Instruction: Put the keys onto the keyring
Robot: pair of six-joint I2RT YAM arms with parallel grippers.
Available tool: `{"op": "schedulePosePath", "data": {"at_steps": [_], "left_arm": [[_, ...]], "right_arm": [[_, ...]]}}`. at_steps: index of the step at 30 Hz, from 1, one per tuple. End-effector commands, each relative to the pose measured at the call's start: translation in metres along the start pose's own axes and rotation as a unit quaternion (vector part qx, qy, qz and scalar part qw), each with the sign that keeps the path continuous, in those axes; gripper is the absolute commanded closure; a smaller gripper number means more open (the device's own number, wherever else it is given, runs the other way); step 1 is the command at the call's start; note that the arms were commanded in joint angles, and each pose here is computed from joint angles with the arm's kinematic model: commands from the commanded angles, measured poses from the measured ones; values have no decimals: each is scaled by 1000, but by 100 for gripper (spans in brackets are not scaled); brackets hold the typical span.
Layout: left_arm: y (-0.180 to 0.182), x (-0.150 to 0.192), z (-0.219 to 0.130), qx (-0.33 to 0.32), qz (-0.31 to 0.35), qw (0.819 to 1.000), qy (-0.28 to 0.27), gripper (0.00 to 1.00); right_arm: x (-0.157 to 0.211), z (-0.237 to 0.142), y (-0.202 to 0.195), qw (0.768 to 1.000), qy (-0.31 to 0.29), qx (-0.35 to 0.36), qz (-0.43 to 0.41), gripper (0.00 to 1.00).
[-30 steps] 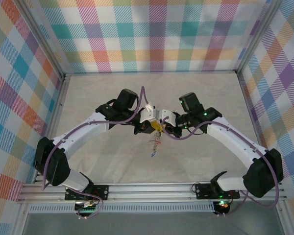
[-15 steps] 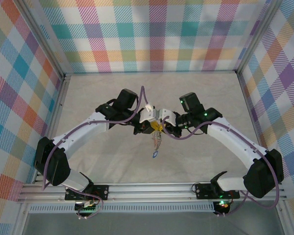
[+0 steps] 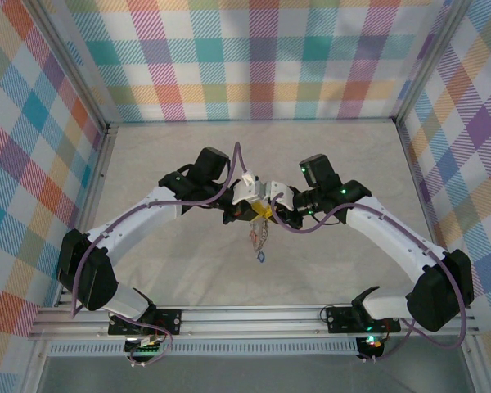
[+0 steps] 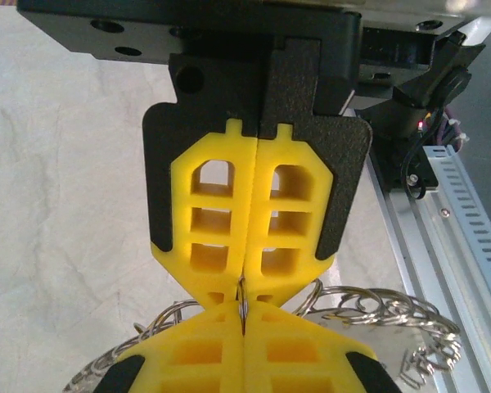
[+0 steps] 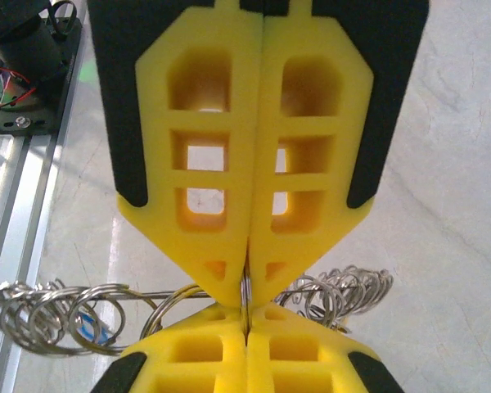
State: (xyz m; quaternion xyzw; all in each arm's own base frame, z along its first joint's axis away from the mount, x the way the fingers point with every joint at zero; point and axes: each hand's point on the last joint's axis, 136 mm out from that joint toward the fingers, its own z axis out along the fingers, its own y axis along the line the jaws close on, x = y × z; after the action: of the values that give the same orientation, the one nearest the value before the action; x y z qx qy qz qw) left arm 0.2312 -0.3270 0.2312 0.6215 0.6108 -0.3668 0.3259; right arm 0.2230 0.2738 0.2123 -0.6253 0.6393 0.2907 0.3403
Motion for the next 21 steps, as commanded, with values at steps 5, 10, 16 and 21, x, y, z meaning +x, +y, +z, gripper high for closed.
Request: {"op": "schedulePosePath", "data": {"at_steps": [5,10,16,21], "left_arm": [[-10,-29,-16,26,6,998,-62,100],[-12,-39,-27,25,15,995,-98,100],[-22,-45,-35,25,45,991,-125,100],[-21,-53,-41,3,62,988,-144,100]], "right_arm": [[-20,-13,-2,997,-50,45,-46,80],[-14,-17,0,996,-46,59,-42,76],[-19,-24,1,994,-61,74,-47,82],[-27,-29,6,993,-76,69,-51,90]]}}
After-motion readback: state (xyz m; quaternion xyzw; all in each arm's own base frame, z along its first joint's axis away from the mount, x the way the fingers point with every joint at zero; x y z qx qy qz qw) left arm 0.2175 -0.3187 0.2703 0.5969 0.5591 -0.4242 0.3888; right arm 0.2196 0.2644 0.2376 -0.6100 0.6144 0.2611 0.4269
